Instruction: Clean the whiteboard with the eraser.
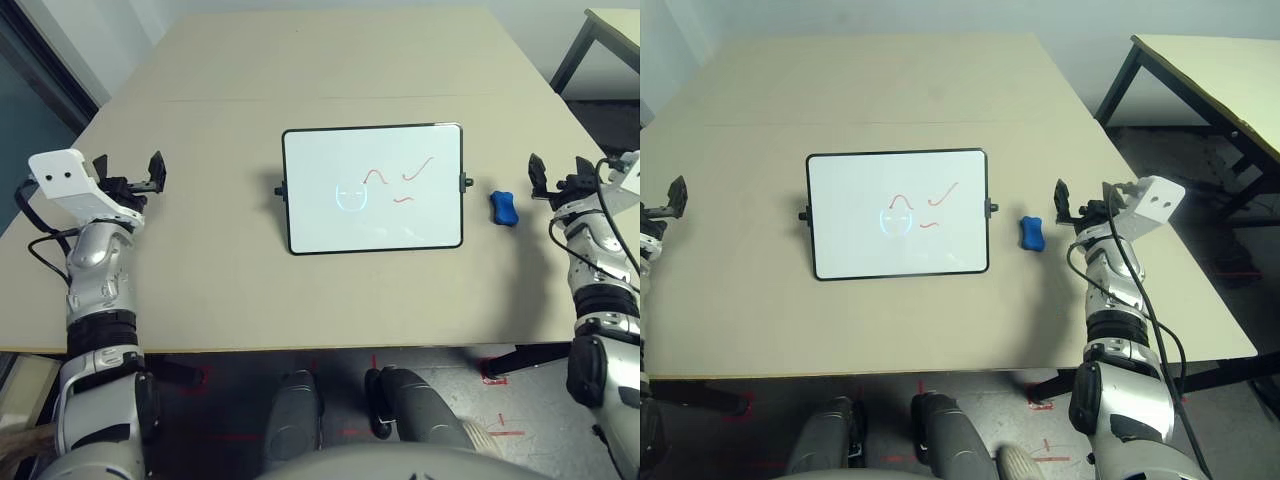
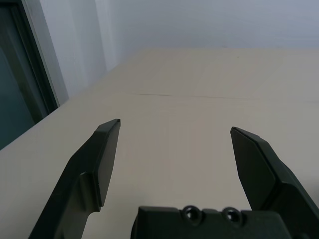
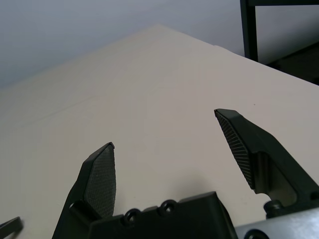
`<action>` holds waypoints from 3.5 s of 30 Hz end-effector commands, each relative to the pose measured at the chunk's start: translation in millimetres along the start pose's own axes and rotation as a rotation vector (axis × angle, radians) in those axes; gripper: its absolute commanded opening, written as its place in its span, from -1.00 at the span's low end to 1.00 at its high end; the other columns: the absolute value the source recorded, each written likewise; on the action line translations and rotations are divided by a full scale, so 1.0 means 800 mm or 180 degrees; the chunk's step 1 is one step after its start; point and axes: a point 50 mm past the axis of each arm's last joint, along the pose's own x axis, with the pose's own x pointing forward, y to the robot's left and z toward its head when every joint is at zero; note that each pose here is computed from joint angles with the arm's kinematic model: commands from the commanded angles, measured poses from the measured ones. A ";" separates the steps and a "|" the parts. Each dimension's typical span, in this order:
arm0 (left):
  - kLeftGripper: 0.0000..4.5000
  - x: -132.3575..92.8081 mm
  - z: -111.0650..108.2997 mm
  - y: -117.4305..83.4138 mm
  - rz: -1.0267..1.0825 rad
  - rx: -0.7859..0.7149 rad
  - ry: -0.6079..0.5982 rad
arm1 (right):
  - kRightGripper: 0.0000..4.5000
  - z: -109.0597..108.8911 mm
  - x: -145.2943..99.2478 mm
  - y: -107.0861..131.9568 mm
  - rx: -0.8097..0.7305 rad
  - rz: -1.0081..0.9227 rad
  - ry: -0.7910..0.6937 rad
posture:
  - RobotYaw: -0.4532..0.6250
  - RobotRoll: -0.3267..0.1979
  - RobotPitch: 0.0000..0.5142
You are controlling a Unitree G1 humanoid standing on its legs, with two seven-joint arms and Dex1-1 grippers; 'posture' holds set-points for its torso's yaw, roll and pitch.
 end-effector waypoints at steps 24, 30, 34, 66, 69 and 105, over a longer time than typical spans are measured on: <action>1.00 -0.013 0.123 -0.099 -0.2825 0.0116 0.0236 | 0.98 0.054 -0.026 0.062 -0.0074 0.0454 0.1639 | -0.09 0.25 -0.66; 1.00 -0.023 0.138 -0.143 -0.3224 0.0214 0.0173 | 0.98 0.037 -0.032 0.077 -0.0143 0.0411 0.1967 | -0.06 0.25 -0.70; 1.00 -0.024 0.140 -0.155 -0.3272 0.0191 0.0141 | 0.98 0.029 -0.034 0.078 -0.0144 0.0375 0.2077 | -0.05 0.25 -0.70; 1.00 -0.018 0.130 -0.179 -0.3411 0.0032 0.0241 | -1.00 0.136 -0.006 0.124 -0.0155 0.0761 0.0943 | -0.13 0.25 -0.65; 1.00 -0.017 0.128 -0.182 -0.3428 0.0016 0.0240 | -1.00 0.144 -0.010 0.135 -0.0169 0.0883 0.0948 | -0.14 0.25 -0.64; 1.00 -0.008 0.128 -0.190 -0.3528 0.0017 0.0252 | -1.00 0.083 -0.063 0.094 -0.0956 0.0678 0.2172 | -0.21 0.25 -0.57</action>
